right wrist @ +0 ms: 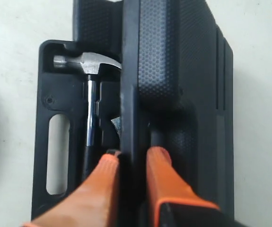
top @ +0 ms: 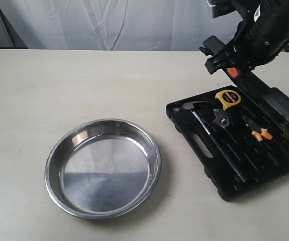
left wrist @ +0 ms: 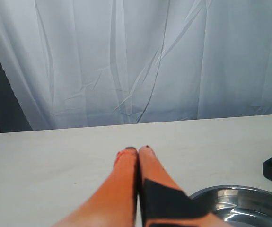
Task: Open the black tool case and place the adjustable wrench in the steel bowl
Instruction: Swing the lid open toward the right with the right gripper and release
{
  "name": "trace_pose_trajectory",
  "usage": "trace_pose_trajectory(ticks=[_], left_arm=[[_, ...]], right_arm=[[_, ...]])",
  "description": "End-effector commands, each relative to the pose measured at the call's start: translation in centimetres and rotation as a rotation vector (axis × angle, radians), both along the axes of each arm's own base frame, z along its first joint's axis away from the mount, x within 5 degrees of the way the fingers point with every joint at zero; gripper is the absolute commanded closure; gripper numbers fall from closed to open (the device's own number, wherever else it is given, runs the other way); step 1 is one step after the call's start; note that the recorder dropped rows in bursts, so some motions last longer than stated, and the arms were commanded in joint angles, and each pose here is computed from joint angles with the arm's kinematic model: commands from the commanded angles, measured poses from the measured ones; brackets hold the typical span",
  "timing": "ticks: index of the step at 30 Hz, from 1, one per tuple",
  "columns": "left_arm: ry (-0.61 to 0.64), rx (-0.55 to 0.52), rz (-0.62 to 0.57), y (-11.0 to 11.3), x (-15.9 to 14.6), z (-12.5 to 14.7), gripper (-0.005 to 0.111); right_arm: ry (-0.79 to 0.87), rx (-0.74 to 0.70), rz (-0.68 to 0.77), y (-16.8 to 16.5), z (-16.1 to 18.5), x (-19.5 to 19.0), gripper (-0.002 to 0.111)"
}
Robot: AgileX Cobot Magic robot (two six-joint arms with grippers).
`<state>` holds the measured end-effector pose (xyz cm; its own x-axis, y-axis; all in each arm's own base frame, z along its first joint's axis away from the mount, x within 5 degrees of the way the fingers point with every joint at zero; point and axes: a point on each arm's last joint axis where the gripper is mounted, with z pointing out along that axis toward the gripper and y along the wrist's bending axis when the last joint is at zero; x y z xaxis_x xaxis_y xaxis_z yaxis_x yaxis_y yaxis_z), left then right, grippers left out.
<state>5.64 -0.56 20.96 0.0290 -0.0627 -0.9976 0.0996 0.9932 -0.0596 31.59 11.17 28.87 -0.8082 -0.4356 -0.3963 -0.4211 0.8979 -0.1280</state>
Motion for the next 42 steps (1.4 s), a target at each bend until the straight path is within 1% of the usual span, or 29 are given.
trace_pose_trajectory(ticks=[1, 6, 9, 12, 17, 23, 26, 30, 39, 42], left_arm=[[-0.002, 0.005, -0.006, 0.0, 0.0, -0.1, 0.107], [-0.002, 0.005, -0.006, 0.0, 0.0, -0.1, 0.107], [-0.002, 0.005, -0.006, 0.0, 0.0, -0.1, 0.107], [-0.002, 0.005, -0.006, 0.0, 0.0, -0.1, 0.107], [-0.002, 0.005, -0.006, 0.0, 0.0, -0.1, 0.107], [-0.004, 0.004, -0.006, 0.0, 0.0, -0.1, 0.107], [-0.004, 0.004, -0.006, 0.0, 0.0, -0.1, 0.107], [-0.002, 0.005, -0.006, 0.0, 0.0, -0.1, 0.107], [-0.002, 0.005, -0.006, 0.0, 0.0, -0.1, 0.107], [-0.002, 0.005, -0.006, 0.0, 0.0, -0.1, 0.107]], right_arm=[[-0.059, 0.097, -0.027, 0.3, 1.4, -0.3, 0.109], [-0.100, 0.104, -0.023, 0.0, 2.6, -0.9, 0.109], [-0.125, 0.024, -0.030, -0.9, 3.1, -1.1, 0.109], [-0.134, -0.049, -0.084, -2.5, 3.1, -0.8, 0.109], [-0.133, -0.109, -0.159, -5.4, 3.2, -0.2, 0.109], [-0.147, -0.219, -0.233, -9.0, 3.2, 0.4, 0.109], [-0.120, -0.238, -0.272, -10.4, 2.4, 1.0, 0.109], [-0.070, -0.250, -0.303, -11.6, 0.7, 2.0, 0.109], [0.012, -0.280, -0.278, -11.6, -3.3, 4.1, 0.109], [0.035, -0.275, -0.293, -11.6, -4.6, 4.6, 0.109]])
